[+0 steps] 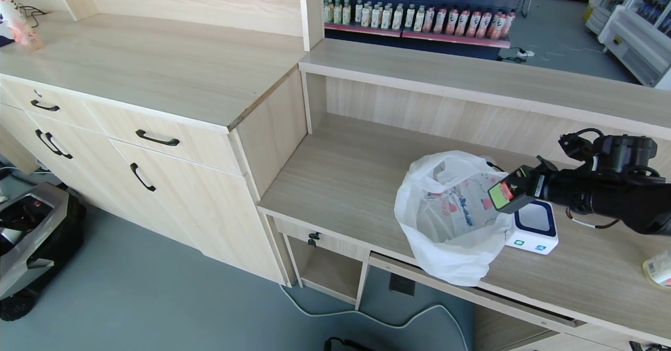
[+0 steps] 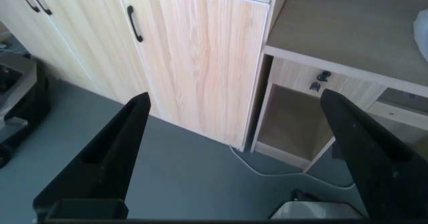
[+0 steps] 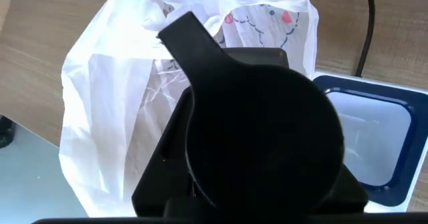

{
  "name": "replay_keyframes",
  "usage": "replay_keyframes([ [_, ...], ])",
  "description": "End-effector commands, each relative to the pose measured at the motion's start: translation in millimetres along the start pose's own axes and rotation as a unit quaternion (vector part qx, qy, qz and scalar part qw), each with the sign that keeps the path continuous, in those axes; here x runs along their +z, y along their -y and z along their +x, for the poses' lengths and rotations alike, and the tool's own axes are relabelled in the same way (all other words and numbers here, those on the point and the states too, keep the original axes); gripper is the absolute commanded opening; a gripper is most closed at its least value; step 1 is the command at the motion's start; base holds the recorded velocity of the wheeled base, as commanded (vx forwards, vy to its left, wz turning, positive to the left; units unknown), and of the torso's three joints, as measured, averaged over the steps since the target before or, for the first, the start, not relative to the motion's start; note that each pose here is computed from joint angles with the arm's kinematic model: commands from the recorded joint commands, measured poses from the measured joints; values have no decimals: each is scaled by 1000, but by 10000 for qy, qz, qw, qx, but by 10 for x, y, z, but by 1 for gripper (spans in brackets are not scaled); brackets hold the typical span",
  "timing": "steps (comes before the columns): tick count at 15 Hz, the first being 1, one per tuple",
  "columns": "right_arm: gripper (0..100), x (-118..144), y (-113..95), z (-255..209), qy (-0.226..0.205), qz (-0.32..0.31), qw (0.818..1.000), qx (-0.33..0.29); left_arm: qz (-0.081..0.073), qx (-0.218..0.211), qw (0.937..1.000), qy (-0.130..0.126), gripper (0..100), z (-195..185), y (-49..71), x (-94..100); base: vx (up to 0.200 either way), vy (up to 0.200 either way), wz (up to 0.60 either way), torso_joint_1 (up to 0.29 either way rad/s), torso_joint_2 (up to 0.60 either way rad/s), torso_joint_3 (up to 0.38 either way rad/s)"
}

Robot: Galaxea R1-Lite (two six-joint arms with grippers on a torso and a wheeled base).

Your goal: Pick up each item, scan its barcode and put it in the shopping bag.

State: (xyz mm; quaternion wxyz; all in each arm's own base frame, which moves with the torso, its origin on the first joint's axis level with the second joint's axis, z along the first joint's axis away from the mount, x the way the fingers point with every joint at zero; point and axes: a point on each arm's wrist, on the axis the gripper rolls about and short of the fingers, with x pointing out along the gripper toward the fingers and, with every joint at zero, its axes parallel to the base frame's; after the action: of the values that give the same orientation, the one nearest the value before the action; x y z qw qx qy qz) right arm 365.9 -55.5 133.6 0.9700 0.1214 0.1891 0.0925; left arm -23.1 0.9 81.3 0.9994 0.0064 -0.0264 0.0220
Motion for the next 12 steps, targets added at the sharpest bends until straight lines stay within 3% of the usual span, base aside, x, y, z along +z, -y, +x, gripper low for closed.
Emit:
replay_keyframes([
  [1,0,-29,43,97,11,-14,10000,5,0,4,10000,2,100,0,0,0,0,0,0,0,0,0],
  [12,0,-123,148,257,53,-294,9996,-11,0,4,10000,2,100,0,0,0,0,0,0,0,0,0],
])
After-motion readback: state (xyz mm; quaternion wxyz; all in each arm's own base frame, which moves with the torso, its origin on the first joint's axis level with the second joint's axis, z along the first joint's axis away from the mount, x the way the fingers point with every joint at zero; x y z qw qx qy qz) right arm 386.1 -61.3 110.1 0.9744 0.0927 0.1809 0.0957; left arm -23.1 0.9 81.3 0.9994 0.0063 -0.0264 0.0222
